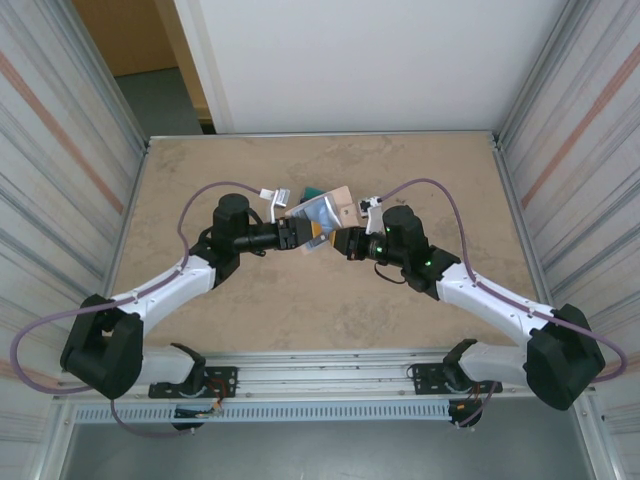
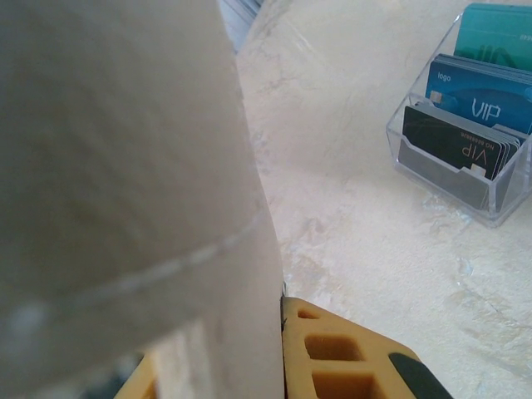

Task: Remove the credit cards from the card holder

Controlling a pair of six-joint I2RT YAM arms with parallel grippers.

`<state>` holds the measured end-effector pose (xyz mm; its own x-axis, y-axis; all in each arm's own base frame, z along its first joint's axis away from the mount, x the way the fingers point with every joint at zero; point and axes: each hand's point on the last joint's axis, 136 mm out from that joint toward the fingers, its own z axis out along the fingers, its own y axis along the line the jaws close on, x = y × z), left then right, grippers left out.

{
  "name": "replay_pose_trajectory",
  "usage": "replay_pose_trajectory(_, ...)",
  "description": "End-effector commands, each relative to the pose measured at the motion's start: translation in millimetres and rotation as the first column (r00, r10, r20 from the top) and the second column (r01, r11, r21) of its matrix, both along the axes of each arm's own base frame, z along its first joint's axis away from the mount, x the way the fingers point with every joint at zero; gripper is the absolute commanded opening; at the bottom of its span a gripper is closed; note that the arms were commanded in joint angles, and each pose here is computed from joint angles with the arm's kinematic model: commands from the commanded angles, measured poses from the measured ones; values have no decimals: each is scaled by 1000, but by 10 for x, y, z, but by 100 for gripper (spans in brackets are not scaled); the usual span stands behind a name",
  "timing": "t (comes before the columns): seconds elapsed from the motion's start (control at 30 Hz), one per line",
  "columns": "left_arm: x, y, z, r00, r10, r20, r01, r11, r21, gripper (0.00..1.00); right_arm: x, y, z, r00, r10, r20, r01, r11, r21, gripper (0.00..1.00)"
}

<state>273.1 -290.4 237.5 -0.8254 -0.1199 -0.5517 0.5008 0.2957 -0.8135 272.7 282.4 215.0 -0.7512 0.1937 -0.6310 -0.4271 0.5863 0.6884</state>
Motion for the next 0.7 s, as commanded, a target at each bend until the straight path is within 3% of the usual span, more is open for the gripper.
replay_pose_trajectory(0.0,-104,-55,171,996,-75,44,77,996,-36,44,103,-81,169,998,-63,30,61,997,54,14)
replay_pose_trajectory(0.17,-115,-53,136,996,-80,39,81,996,-30,44,114,-96,189,997,-70,26,69,995,67,14)
replay_pose_trajectory(0.3,-144,-65,152,993,-103,50,104,994,-32,54,122,-101,206,997,-79,23,77,994,79,14)
replay_pose_trajectory(0.4,-163,-66,140,992,-114,49,116,993,-26,55,123,-95,221,997,-77,24,75,993,88,14)
replay_pose_trajectory(0.5,-172,-60,136,992,-117,52,118,993,-16,54,119,-93,210,997,-76,20,74,994,86,14)
replay_pose_trajectory(0.67,-196,-52,135,990,-129,61,129,992,5,43,117,-103,216,997,-81,21,79,993,88,14)
